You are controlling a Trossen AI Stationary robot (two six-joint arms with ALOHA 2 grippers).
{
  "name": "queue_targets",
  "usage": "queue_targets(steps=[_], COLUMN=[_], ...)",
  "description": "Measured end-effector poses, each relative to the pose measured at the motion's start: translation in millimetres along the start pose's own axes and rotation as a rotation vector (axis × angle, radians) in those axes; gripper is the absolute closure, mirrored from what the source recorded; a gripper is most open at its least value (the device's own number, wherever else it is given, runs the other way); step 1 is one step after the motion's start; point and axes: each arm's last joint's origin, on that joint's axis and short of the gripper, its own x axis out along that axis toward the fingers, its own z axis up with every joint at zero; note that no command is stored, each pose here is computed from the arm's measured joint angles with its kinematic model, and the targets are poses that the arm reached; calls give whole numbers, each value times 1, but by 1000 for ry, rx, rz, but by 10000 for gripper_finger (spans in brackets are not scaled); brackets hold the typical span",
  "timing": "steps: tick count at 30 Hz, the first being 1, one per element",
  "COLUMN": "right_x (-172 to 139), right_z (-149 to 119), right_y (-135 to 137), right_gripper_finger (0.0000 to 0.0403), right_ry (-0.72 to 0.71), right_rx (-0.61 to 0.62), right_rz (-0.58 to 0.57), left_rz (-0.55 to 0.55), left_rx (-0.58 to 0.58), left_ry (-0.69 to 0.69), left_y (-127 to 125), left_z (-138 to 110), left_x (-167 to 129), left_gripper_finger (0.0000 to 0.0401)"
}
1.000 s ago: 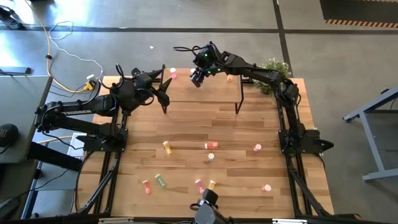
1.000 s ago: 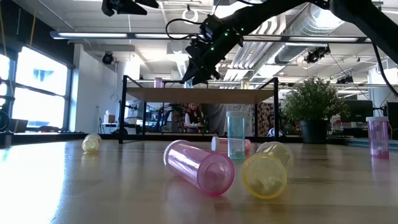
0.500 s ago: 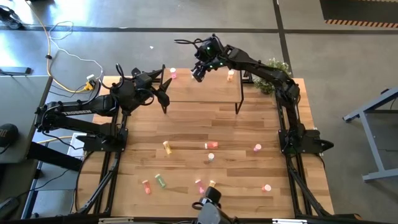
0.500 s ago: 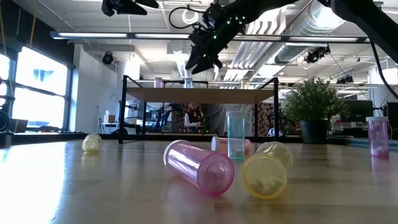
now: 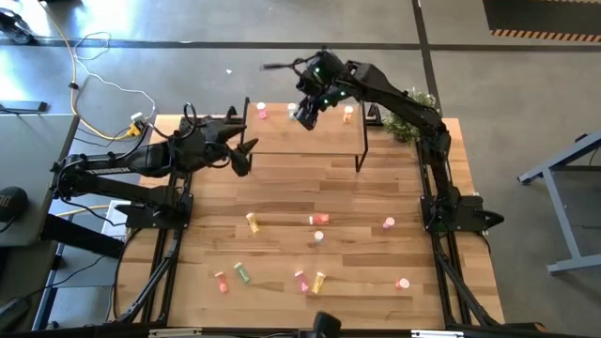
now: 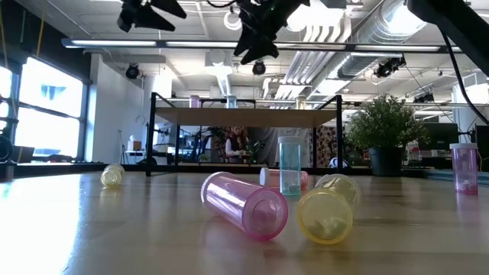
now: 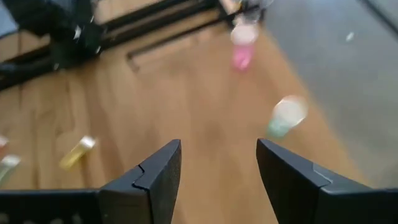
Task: Pick and place medicine bottles onto shelf by color
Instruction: Put the bottom right orange pill bottle on the shelf
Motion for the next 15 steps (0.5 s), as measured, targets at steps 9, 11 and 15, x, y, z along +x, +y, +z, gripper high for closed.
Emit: queue_targets(steps=[9, 11, 15], right_x=[3, 4, 2], right_z=[-25, -30, -42], right_y=[57, 72, 99], right_gripper_finger=[203, 203, 203], right_ry=[241, 276, 371], right_rx=[-9, -27, -81], right_rz=[81, 98, 70], left_rz=[-122, -132, -137], left_rx=[-45, -34, -19], left_ry=[160, 176, 198], left_y=[-7, -8, -9], left_z=[-15, -17, -19], left_x=[-8, -9, -10], left_gripper_finger=[146, 146, 146])
